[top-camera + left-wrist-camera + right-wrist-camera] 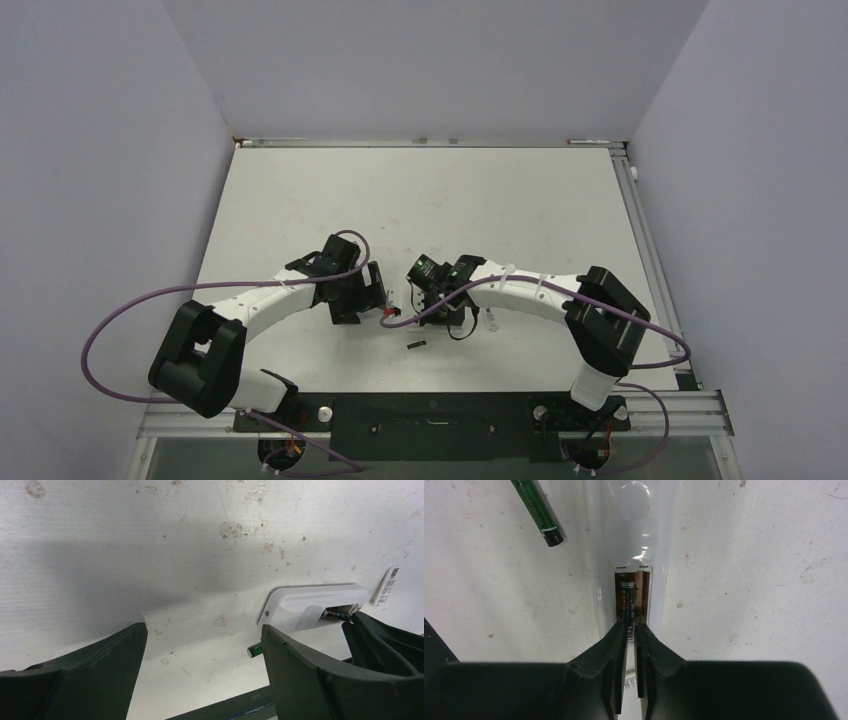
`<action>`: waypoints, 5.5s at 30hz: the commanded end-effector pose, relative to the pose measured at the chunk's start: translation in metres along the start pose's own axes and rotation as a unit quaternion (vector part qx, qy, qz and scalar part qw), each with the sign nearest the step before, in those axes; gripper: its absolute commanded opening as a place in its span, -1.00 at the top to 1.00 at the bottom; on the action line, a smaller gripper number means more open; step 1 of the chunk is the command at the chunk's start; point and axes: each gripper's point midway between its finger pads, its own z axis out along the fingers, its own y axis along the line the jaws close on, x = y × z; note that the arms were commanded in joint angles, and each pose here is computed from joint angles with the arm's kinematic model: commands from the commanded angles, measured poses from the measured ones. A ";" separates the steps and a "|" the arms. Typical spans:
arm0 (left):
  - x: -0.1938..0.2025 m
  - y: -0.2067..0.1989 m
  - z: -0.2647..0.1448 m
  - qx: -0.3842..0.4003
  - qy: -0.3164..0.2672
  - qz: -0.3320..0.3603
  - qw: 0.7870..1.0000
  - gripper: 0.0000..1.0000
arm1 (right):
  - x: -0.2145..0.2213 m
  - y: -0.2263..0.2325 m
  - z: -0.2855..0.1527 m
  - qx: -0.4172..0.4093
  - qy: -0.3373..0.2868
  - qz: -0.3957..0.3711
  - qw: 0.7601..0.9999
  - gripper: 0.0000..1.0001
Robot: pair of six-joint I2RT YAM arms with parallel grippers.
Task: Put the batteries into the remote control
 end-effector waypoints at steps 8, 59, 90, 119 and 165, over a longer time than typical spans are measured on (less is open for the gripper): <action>-0.007 -0.006 -0.003 0.016 -0.013 0.009 1.000 -0.64 | -0.019 -0.008 -0.003 0.002 -0.023 -0.022 0.999 0.72; -0.002 -0.003 -0.002 0.016 -0.003 0.013 1.000 -0.64 | -0.018 0.004 0.009 -0.057 -0.037 0.009 0.998 0.41; -0.002 -0.003 -0.001 0.019 -0.003 0.012 1.000 -0.64 | -0.015 0.010 0.012 -0.060 -0.034 0.011 0.998 0.56; -0.002 -0.008 0.001 0.025 0.005 0.015 1.000 -0.64 | -0.029 -0.029 -0.026 0.054 -0.074 0.028 0.995 0.39; 0.026 -0.028 0.003 0.038 0.021 0.022 0.999 -0.64 | -0.037 -0.016 -0.035 0.055 -0.180 0.436 0.880 0.83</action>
